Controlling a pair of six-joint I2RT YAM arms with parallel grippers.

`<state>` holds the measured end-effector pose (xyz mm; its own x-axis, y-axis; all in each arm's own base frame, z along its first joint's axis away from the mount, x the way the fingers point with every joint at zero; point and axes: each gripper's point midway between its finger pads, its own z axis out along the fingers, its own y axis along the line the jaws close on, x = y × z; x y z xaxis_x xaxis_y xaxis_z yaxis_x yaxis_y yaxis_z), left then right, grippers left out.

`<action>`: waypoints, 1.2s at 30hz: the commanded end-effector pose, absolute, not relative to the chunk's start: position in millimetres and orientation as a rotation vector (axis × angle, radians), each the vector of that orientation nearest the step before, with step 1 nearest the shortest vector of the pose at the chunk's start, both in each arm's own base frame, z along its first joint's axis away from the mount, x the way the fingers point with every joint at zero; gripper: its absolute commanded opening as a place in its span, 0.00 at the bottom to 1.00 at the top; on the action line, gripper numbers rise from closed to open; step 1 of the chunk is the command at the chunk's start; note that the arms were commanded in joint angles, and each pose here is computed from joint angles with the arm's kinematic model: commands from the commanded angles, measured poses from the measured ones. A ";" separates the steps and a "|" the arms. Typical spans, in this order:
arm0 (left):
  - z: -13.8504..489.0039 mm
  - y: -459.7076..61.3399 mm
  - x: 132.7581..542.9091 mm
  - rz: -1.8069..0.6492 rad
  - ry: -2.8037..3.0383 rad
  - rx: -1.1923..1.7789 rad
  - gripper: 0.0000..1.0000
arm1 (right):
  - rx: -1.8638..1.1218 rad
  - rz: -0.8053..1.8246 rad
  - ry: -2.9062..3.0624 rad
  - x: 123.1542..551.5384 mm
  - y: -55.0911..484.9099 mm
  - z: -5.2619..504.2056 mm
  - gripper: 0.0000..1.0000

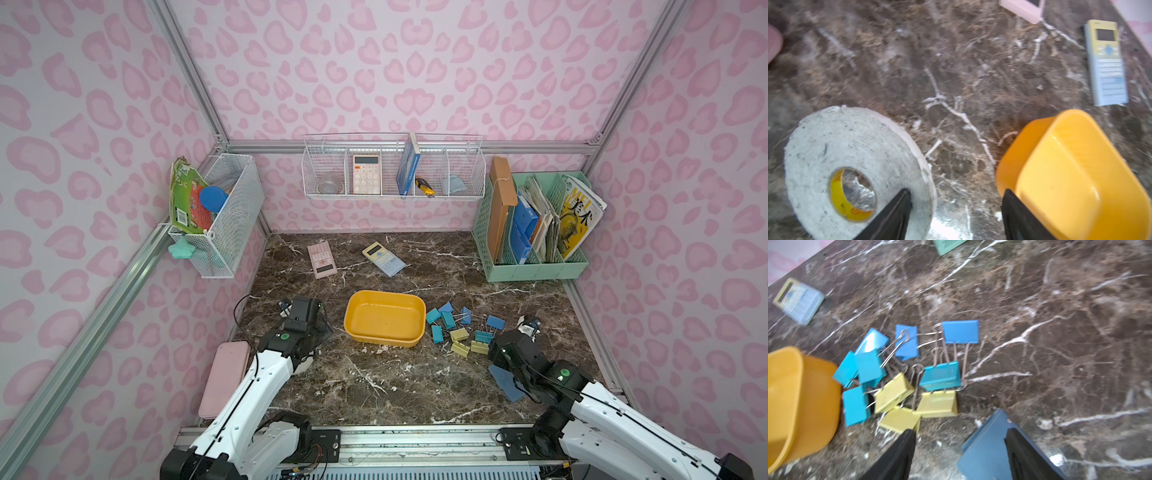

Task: Put the binder clips in the storage box
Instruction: Move the distractor to the center of the board, then adjust the distractor at the center of the board.

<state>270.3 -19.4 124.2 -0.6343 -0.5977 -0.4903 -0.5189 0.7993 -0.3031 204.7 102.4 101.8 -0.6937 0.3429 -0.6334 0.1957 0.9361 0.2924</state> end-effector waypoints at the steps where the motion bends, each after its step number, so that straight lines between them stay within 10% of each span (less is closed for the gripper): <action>1: 139.9 -45.8 286.7 -0.322 2.418 -0.650 0.73 | 0.309 0.346 2.396 189.7 133.9 103.0 0.71; 20: 108.2 -13.2 306.3 -0.142 2.501 -0.755 0.78 | 0.129 0.505 2.367 236.5 171.7 120.4 0.73; 36: 166.0 -38.3 315.5 -0.487 2.419 -0.774 0.91 | -0.744 1.398 1.936 182.0 443.8 194.2 0.53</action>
<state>323.5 -34.1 161.2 -0.6670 -0.6098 -0.4282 -0.4166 0.7816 -0.4642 185.0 401.5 157.1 -0.7325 -0.1041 -0.6728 -0.6363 0.4562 0.6222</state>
